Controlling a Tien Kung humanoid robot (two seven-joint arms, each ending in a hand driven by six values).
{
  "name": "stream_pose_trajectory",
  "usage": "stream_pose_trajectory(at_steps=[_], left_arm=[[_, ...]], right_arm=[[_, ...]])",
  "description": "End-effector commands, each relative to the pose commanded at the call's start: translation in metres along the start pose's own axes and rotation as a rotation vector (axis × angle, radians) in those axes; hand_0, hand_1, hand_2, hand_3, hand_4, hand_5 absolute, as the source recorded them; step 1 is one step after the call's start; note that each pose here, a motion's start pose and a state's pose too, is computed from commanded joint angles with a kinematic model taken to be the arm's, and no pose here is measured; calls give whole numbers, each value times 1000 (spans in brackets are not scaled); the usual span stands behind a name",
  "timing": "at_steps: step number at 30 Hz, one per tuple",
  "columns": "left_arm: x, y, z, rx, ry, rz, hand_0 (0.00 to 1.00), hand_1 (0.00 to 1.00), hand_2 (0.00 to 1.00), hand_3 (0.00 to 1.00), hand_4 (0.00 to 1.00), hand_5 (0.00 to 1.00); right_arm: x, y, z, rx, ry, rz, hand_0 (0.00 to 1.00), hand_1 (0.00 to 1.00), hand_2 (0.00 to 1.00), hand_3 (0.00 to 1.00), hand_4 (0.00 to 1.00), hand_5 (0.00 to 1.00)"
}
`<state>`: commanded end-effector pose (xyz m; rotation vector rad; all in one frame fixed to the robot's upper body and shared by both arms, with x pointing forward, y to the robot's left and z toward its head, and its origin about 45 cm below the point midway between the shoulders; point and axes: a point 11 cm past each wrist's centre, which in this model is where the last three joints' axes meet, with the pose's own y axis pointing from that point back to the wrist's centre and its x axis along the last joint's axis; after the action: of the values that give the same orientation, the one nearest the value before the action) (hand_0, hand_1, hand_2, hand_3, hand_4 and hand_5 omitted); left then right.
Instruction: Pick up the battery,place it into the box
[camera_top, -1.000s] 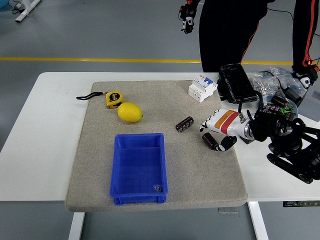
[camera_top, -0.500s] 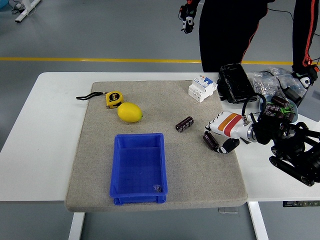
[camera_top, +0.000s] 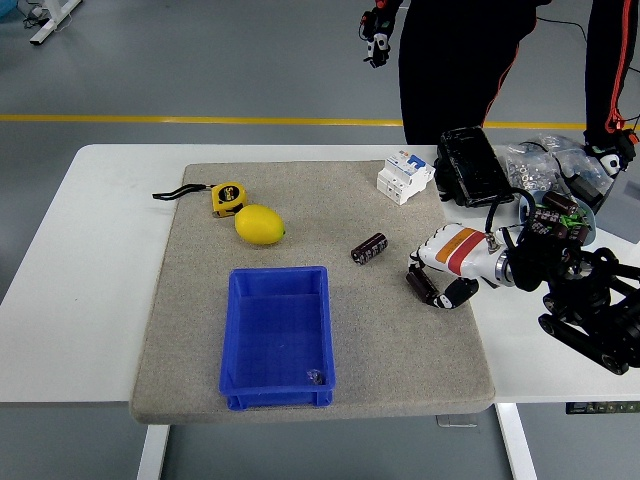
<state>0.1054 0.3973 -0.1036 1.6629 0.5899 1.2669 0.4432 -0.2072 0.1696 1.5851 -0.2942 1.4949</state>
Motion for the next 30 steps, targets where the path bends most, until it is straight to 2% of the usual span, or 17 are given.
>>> stream_pose_trajectory(at_steps=[1,2,7,8,16,21,25,26,30], left_arm=[[0,0,0,0,0,0,576,599,631,578,626,587],[0,0,0,0,-1,0,578,599,630,578,626,587],[1,0,0,0,-1,1,578,599,630,578,626,587],[1,0,-1,1,-1,1,576,598,629,578,625,586],[3,-1,-4,7,-2,4,577,595,625,578,625,586],[4,-1,-6,11,-1,6,577,592,625,578,625,586],[4,-2,-8,14,2,8,577,592,625,578,625,586],[4,-2,-8,15,2,8,577,591,624,577,626,587],[4,-2,-9,16,3,8,577,591,624,577,626,587]], right_arm=[[0,0,0,0,-1,1,673,603,612,567,729,354],[1,0,0,0,0,5,627,543,555,510,703,343],[5,2,1,7,2,27,627,543,555,510,703,343],[5,2,2,8,3,28,538,465,507,476,680,331],[17,4,1,8,-5,59,530,461,501,473,676,335],[44,5,-13,31,-19,135,534,466,503,474,669,324],[69,5,-41,75,-28,173,534,466,503,474,669,324],[76,6,-49,88,-27,181,550,507,547,495,686,330],[99,8,-87,165,-25,222,550,507,547,495,686,330]])
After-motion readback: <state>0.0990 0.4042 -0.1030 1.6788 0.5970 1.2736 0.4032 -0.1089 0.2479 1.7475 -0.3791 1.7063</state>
